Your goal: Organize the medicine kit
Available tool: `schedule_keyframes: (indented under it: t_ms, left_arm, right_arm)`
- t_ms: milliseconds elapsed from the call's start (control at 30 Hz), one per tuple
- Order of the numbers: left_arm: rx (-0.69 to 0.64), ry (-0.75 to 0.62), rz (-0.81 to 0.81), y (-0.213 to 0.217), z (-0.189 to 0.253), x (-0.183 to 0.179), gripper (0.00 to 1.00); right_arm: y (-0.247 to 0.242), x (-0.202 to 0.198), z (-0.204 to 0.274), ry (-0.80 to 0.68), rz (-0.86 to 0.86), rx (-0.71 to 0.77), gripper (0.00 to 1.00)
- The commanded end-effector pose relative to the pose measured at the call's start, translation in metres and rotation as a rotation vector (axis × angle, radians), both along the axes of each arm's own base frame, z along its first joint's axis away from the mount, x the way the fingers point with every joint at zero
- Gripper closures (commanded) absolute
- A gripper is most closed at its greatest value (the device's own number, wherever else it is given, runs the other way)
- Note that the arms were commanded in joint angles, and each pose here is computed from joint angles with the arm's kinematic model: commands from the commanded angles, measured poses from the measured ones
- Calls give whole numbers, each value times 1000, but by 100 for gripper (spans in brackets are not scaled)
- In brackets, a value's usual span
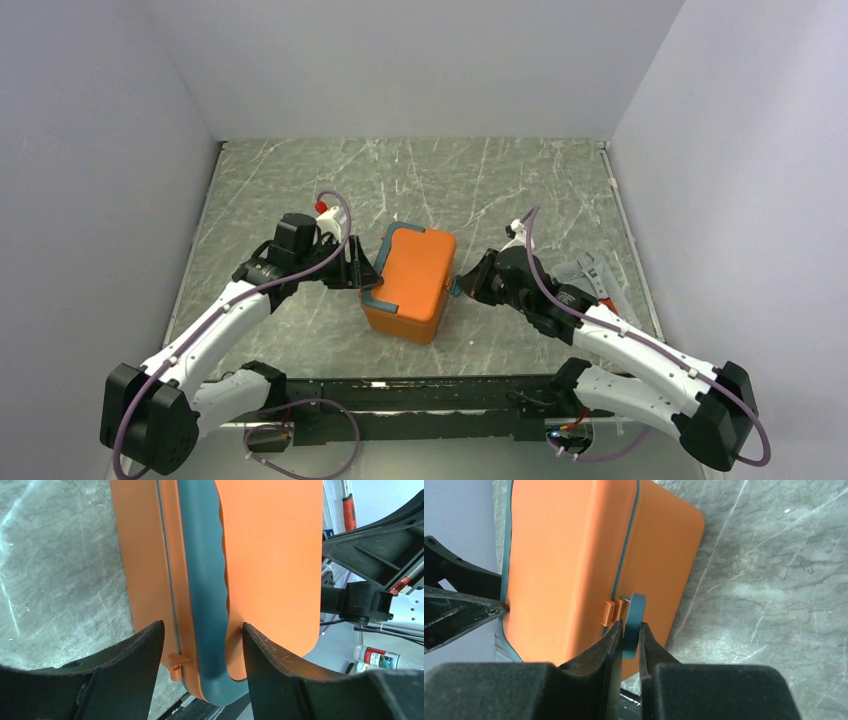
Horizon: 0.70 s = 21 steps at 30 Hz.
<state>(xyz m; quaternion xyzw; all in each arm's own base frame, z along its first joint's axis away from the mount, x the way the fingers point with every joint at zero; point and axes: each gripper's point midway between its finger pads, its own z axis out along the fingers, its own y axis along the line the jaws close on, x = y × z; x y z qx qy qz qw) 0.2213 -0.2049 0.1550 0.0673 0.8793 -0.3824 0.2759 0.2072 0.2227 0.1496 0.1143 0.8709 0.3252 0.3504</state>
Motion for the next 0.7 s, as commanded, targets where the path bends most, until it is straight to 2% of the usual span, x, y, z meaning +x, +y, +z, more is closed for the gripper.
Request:
schedule_keyframes:
  t_ms: [0, 233, 433, 667]
  left_arm:
    - [-9, -39, -20, -4, 9, 6, 37]
    - [-7, -32, -32, -6, 5, 6, 37]
    - [-10, -26, -40, -8, 3, 5, 36]
    - [-10, -23, -49, -11, 2, 5, 37]
  right_arm:
    - [21, 12, 58, -144, 92, 39, 96]
    - [26, 16, 66, -155, 143, -28, 94]
    - [30, 17, 58, -116, 200, -117, 89]
    - [33, 18, 54, -106, 216, -127, 87]
